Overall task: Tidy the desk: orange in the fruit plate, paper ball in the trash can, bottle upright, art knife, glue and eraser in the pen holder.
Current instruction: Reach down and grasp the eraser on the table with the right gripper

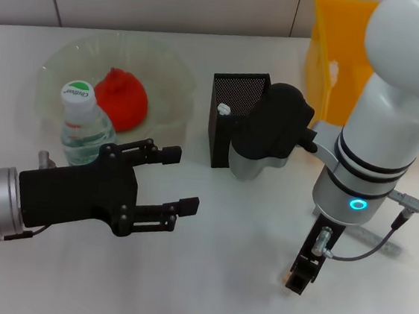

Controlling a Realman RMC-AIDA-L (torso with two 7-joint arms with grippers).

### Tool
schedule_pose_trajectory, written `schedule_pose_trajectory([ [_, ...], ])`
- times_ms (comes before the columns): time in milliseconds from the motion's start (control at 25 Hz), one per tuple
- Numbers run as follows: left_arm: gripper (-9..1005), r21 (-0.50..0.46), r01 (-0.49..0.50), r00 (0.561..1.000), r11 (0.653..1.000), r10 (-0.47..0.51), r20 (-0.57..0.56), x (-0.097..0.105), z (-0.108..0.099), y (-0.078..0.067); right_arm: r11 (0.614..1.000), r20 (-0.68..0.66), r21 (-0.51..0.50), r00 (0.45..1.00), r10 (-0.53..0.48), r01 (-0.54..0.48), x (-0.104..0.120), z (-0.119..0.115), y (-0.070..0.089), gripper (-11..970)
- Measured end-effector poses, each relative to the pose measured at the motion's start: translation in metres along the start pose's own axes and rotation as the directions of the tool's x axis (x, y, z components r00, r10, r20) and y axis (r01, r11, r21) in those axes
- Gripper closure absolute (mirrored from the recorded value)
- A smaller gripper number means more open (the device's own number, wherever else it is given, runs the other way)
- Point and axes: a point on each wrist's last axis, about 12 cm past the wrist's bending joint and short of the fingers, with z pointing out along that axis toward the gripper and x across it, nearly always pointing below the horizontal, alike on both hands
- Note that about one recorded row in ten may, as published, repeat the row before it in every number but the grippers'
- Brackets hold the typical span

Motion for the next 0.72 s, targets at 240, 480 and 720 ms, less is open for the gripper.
schedule_pose_trajectory([
  [240,207,0.0,-0.002,1.0,1.0,0.002,0.001,-0.0007,0.0004,0.0005,1.0,-0.005,-0.001,1.0,0.002,-0.002,0.0005,0.0015,-0.0002,419],
  [480,207,-0.001,-0.005,1.0,1.0,0.005,0.002,-0.0008,0.0003,0.001,1.0,-0.01,-0.002,1.0,0.007,-0.007,0.0003,0.0034,-0.0013,476],
  [720,207,-0.005,-0.003,1.0,1.0,0.003,0.004,0.0005,0.0001,0.0011,1.0,-0.005,0.001,1.0,0.006,-0.006,-0.0012,0.0025,-0.0015,493],
])
